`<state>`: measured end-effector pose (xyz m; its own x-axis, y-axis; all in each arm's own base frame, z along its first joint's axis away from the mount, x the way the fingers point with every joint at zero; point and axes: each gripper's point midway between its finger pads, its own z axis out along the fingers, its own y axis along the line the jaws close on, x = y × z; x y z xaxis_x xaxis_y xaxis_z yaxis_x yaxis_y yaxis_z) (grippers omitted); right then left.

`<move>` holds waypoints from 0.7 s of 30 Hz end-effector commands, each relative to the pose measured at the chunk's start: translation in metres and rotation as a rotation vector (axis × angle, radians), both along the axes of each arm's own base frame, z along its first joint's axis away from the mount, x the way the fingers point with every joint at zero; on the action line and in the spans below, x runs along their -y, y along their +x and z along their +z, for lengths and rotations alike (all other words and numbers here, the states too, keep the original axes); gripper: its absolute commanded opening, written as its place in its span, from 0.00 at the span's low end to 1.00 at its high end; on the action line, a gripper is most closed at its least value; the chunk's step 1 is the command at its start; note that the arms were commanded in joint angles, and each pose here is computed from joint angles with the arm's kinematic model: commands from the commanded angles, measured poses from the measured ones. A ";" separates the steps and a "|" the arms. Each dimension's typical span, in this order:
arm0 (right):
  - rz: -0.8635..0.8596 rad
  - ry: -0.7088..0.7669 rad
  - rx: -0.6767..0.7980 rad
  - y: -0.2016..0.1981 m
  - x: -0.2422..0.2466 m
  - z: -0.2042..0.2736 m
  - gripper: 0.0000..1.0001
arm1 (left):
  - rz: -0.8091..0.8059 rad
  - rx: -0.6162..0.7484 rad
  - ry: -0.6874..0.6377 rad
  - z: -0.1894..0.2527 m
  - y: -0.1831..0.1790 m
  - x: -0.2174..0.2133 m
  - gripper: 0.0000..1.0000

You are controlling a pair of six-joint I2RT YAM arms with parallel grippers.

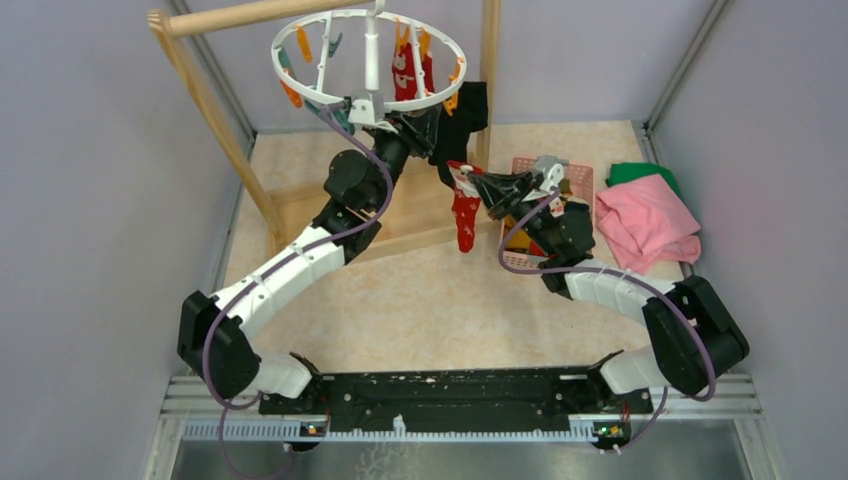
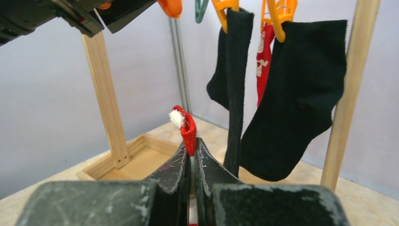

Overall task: Clip the socks to the hanger
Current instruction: Open the clamp at the hanger.

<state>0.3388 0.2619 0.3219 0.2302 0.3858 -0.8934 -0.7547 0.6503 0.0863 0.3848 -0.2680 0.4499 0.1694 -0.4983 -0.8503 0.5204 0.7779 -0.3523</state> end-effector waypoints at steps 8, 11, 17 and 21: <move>0.079 0.018 0.082 -0.005 -0.012 0.046 0.00 | 0.024 0.081 -0.102 0.044 -0.017 -0.022 0.13; 0.067 0.026 0.068 0.001 -0.014 0.049 0.00 | 0.031 0.077 -0.102 0.042 -0.017 -0.023 0.14; 0.041 0.031 0.066 0.011 -0.020 0.063 0.00 | 0.038 0.066 -0.105 0.040 -0.016 -0.025 0.11; -0.045 0.038 0.053 0.019 -0.021 0.066 0.00 | 0.040 0.058 -0.107 0.040 -0.015 -0.025 0.09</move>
